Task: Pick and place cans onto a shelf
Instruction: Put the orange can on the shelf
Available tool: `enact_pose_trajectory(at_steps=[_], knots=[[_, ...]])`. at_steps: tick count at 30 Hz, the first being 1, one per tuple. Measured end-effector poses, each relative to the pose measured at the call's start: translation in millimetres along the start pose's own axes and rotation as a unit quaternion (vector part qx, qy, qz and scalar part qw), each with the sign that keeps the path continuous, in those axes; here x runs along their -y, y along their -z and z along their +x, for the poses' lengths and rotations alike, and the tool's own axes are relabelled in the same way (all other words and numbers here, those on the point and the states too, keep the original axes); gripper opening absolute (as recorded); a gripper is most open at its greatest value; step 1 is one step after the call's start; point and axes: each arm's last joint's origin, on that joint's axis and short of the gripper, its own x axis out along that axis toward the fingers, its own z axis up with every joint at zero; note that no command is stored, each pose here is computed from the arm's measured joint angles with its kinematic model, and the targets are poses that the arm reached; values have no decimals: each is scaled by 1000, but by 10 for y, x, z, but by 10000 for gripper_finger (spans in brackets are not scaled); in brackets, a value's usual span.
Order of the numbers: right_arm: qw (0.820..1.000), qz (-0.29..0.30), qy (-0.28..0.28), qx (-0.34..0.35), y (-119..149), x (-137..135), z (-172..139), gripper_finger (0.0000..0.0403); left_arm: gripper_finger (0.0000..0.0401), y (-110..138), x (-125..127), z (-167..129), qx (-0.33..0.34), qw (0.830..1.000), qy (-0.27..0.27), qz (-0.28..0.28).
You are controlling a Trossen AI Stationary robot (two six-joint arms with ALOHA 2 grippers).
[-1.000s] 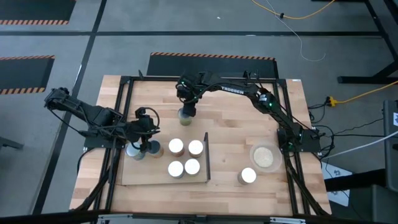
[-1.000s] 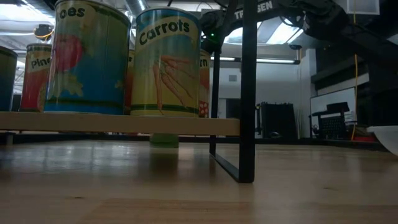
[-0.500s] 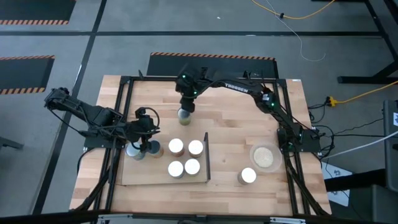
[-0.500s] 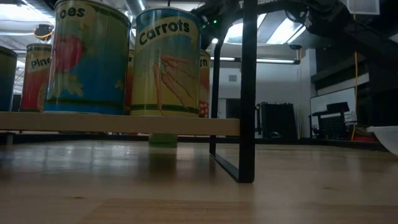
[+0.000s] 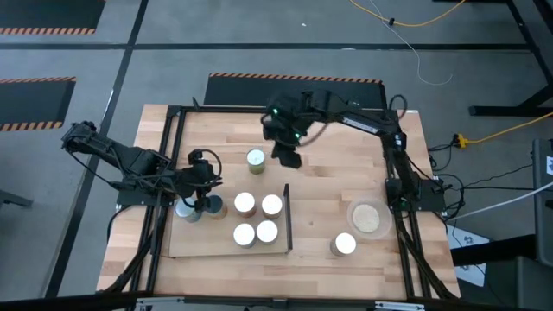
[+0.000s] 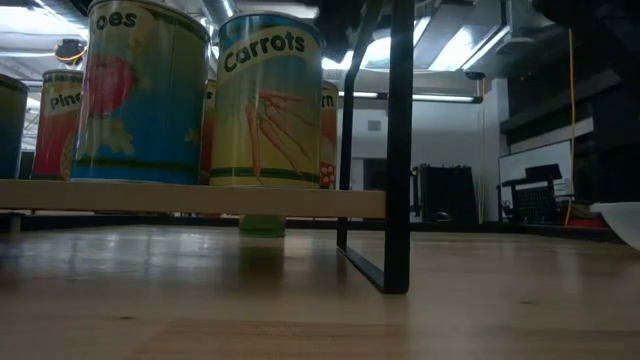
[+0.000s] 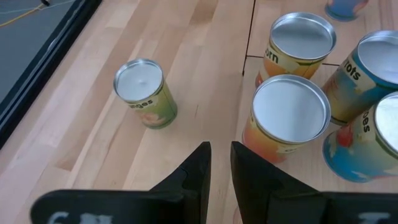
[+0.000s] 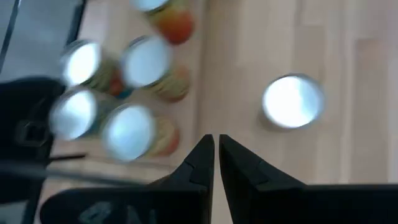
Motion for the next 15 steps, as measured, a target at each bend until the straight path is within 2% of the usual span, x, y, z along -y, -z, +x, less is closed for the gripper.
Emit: enact_pose_trajectory(at_steps=[5,8,15], knots=[[998,-30,-35,-52,90,-565,-119,30,55,-3,0,0,2,1000,-1,-1],[993,-53,-48,-95,177,-906,-89,30,55,-7,2,0,4,1000,-1,-2],[979,-65,1,-195,474,-1614,244,30,55,-7,1,0,4,1000,-1,-3]])
